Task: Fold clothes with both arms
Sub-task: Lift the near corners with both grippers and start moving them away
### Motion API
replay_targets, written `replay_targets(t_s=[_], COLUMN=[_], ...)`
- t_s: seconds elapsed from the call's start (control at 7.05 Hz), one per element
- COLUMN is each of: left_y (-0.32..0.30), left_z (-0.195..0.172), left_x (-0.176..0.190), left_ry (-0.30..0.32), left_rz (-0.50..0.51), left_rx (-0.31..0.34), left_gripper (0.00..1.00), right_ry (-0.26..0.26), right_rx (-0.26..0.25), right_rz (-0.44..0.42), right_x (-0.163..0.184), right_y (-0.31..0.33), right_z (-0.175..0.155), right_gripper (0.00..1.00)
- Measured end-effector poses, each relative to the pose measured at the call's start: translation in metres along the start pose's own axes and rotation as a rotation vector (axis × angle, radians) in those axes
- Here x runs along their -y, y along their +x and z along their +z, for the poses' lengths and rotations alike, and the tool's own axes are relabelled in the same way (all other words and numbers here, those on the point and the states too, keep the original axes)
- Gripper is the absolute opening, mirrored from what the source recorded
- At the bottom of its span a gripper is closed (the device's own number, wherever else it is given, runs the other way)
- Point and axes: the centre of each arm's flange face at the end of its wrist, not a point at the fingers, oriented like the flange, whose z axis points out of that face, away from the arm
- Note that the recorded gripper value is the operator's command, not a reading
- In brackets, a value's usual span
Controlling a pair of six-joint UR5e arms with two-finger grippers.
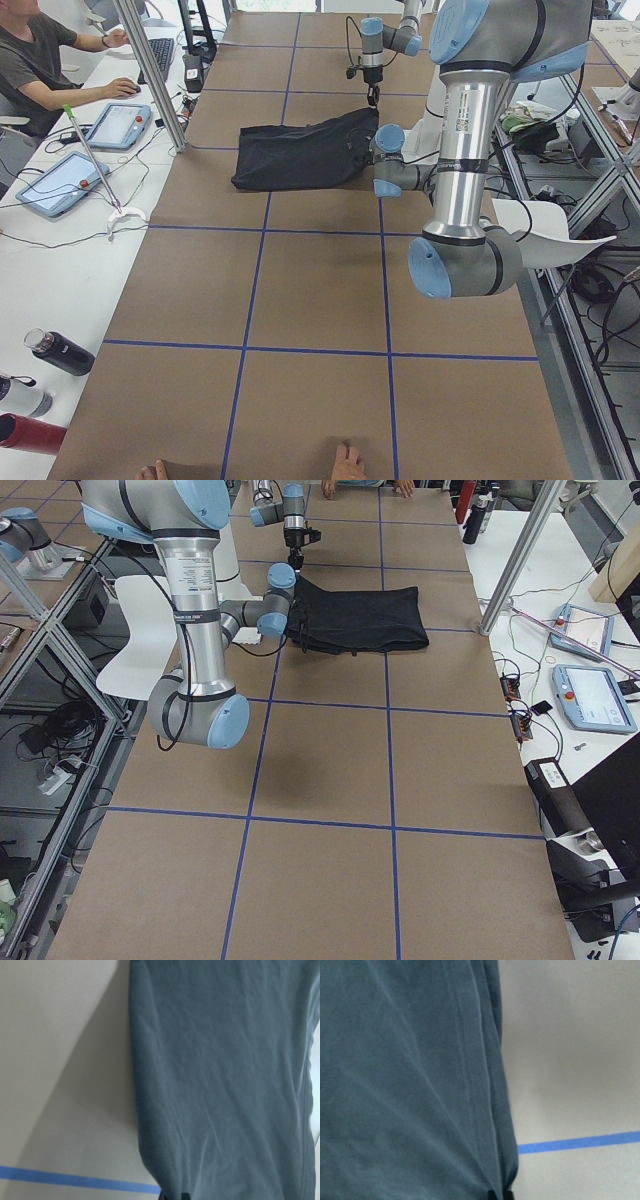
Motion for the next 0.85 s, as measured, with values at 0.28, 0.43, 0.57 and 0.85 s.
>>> replay_targets(t_s=[0.28,0.43,0.57,0.85], left_y=[-0.008,-0.012,-0.015,-0.008], left_z=[-0.005,-0.002,0.0,-0.008], left_x=[-0.014,-0.027,-0.041,-0.059], left_ry=[-0.039,-0.069,-0.1,-0.137], left_rz=[0.002,0.004,0.007,0.013], left_rx=[0.017,0.028,0.034,0.018], left_gripper=[0.0,0.0,0.0,0.0], right_ry=[-0.11,-0.156,-0.186,-0.195], right_rx=[-0.01,-0.011,-0.011,-0.002], right_rz=[0.01,0.034,0.052,0.064], right_x=[-0.015,-0.025,-0.035,-0.038], right_y=[0.005,0.004,0.002,-0.002], right_z=[-0.008,-0.012,-0.014,-0.019], right_gripper=[0.0,0.0,0.0,0.0])
